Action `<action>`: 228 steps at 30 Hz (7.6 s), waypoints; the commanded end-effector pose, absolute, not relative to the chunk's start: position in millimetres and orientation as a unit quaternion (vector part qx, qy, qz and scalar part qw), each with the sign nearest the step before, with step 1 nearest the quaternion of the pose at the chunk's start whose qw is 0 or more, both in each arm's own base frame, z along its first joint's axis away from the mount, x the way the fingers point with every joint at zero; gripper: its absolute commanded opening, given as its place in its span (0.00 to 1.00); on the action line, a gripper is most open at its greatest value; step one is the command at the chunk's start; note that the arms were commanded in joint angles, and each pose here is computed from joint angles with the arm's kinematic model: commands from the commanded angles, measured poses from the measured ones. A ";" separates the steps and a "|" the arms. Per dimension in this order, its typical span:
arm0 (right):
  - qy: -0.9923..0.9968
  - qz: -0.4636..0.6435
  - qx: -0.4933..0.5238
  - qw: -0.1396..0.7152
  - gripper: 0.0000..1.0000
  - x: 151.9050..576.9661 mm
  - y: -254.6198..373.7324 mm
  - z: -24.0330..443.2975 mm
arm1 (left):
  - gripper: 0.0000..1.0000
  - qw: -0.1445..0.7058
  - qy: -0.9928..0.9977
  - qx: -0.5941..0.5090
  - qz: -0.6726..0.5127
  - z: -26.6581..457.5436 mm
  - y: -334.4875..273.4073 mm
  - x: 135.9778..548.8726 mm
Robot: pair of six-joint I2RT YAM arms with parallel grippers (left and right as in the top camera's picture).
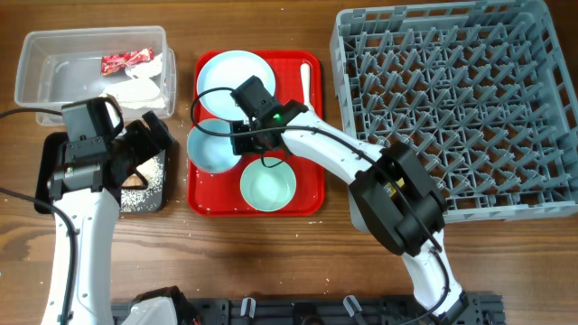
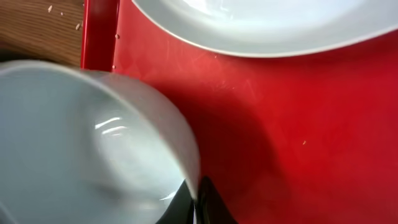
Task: Sort waste into correct bins and load items into the dishwasher rack
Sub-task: 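Move right gripper to the red tray and grasp the blue bowl, then carry the blue bowl into the dish rack with right gripper, then grasp the green bowl with right gripper and place it in the rack, then reach the right gripper to the edge of the light-blue plate, then grip the plate rim with right gripper and lift it off the tray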
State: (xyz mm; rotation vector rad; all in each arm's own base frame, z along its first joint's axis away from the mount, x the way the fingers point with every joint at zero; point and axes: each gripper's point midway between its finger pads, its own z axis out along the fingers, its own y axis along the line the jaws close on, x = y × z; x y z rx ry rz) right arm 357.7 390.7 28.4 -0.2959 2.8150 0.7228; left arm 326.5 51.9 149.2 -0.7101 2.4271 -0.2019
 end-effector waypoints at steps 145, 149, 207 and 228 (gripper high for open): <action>0.770 -0.560 -0.238 0.191 0.04 401.0 50.0 198.8 | 1.00 0.311 0.909 -0.269 -0.074 158.1 55.4 329.1; 0.768 -0.561 -0.249 0.184 0.04 402.5 49.5 198.4 | 1.00 0.311 0.909 -0.269 -0.074 158.1 55.4 329.1; 0.911 0.153 0.014 0.383 0.76 485.4 313.1 91.8 | 1.00 0.311 0.909 -0.269 -0.074 158.1 55.4 329.1; 0.940 0.199 0.017 0.277 0.22 462.3 335.5 10.9 | 1.00 0.311 0.909 -0.269 -0.074 158.1 55.4 329.1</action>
